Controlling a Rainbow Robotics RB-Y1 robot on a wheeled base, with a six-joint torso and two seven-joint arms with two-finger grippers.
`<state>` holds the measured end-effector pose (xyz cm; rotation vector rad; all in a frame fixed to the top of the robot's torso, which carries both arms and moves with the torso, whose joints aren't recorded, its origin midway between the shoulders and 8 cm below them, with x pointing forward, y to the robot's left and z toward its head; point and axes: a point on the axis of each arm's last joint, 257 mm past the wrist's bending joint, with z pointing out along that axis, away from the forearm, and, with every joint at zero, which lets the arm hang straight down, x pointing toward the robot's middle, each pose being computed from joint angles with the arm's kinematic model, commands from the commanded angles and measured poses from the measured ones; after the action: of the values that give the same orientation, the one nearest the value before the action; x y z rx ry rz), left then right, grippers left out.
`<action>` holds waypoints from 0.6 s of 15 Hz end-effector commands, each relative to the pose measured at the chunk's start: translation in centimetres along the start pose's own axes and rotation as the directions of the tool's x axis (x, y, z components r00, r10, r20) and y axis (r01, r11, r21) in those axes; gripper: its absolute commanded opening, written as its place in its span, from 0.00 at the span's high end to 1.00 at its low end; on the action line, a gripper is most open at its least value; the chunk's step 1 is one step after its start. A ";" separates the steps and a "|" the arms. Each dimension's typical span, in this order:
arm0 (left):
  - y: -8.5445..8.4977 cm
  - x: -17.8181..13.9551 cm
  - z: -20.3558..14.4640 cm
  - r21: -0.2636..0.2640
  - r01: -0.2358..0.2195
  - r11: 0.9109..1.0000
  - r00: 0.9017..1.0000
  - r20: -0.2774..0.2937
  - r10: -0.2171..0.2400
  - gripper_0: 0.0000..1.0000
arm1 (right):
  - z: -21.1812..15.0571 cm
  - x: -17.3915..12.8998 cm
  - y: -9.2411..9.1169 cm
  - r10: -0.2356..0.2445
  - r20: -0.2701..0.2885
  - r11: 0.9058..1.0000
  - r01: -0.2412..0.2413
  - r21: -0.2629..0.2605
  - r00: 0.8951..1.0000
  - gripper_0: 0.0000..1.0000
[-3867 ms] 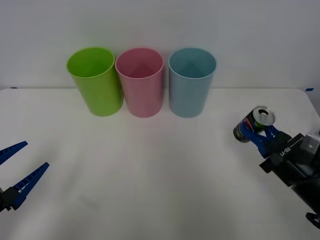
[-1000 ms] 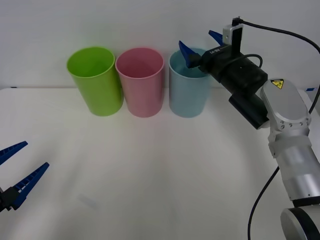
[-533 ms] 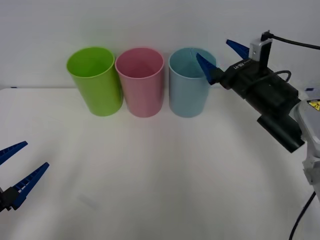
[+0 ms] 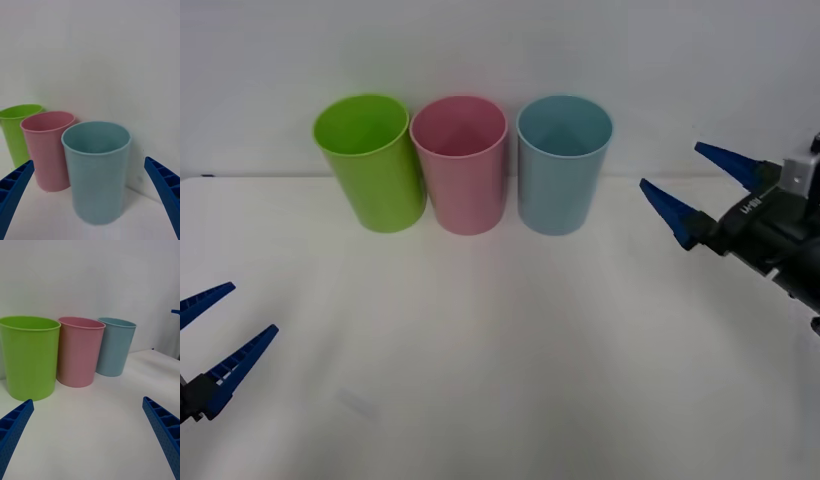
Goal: Grasp the object on the table and drop it into the matching bin: aluminum can to the light blue bin, PET bottle to the pink bin.
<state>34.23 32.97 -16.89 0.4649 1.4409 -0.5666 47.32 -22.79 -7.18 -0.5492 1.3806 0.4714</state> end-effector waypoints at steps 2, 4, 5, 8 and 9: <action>0.0 0.0 0.0 0.000 0.000 1.000 1.000 0.000 0.000 0.00 | -6.1 2.6 0.6 0.010 -0.071 0.999 -0.012 -0.038 0.997 0.00; 0.0 0.0 0.0 0.000 0.000 1.000 1.000 0.000 0.000 0.00 | -8.6 4.0 1.2 -0.002 -0.106 0.999 -0.004 -0.052 0.994 0.00; 0.0 0.0 0.0 0.000 0.000 1.000 1.000 0.000 0.000 0.00 | -10.3 5.0 1.5 -0.034 -0.125 0.998 0.028 -0.051 0.992 0.00; 0.0 0.0 0.0 0.000 0.000 1.000 1.000 0.000 0.000 0.00 | -13.8 7.3 3.0 -0.058 -0.171 0.996 0.046 -0.074 0.984 0.00; 0.0 0.0 0.0 0.000 0.000 1.000 1.000 0.000 0.000 0.00 | -14.5 7.6 3.5 -0.064 -0.173 0.996 0.051 -0.079 0.983 0.00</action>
<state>34.22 32.97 -16.89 0.4648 1.4410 -0.5667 35.54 -28.95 -16.13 -0.6957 1.5146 0.4386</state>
